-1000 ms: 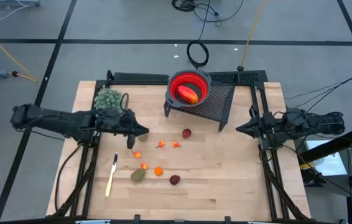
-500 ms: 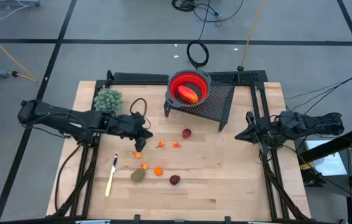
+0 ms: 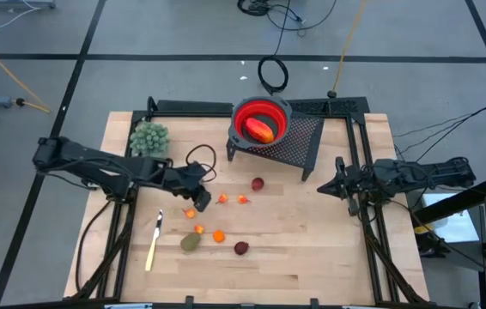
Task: Pick & Place Fruit
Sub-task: Put the top kiwi into the red strainer bowl on the shelf
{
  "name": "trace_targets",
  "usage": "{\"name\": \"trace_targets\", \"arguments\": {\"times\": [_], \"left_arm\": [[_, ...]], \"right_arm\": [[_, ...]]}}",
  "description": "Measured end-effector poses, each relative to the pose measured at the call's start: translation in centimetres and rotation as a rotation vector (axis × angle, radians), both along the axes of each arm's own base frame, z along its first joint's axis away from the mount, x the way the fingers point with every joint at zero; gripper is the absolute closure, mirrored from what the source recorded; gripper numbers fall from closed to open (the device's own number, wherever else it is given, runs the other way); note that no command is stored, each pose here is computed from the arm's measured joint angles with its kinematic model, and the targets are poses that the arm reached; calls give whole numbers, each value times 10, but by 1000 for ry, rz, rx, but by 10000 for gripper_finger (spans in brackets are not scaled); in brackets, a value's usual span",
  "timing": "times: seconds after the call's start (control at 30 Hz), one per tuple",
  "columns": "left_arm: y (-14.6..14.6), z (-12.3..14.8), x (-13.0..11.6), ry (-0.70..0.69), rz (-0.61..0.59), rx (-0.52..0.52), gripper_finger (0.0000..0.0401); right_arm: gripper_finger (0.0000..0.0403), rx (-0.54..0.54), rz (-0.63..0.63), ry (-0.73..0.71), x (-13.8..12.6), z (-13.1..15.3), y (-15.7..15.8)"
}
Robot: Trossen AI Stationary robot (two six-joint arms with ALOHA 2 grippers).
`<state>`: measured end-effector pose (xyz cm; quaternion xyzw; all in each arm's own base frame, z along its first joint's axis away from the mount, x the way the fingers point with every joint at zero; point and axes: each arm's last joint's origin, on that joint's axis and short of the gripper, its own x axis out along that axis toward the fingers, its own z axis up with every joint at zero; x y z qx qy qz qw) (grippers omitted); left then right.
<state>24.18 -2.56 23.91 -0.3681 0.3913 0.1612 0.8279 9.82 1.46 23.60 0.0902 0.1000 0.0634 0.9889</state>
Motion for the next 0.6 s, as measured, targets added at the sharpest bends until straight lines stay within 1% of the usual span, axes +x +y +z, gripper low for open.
{"name": "trace_targets", "arguments": {"times": [0.2, 0.37, 0.47, 0.6], "left_arm": [[7, -2, 2, 7, 61, -31, 380], [19, -2, 2, 12, 149, -53, 380], [25, -5, 0, 44, 214, -54, 380], [34, -9, -7, 122, 305, -61, 380]], "right_arm": [[403, -22, -11, -4, 0, 0, -2], [403, -52, -8, -8, 0, 0, -2], [403, -53, -8, -8, 0, 0, -2], [403, -53, -8, -8, 0, 0, -2]]}}
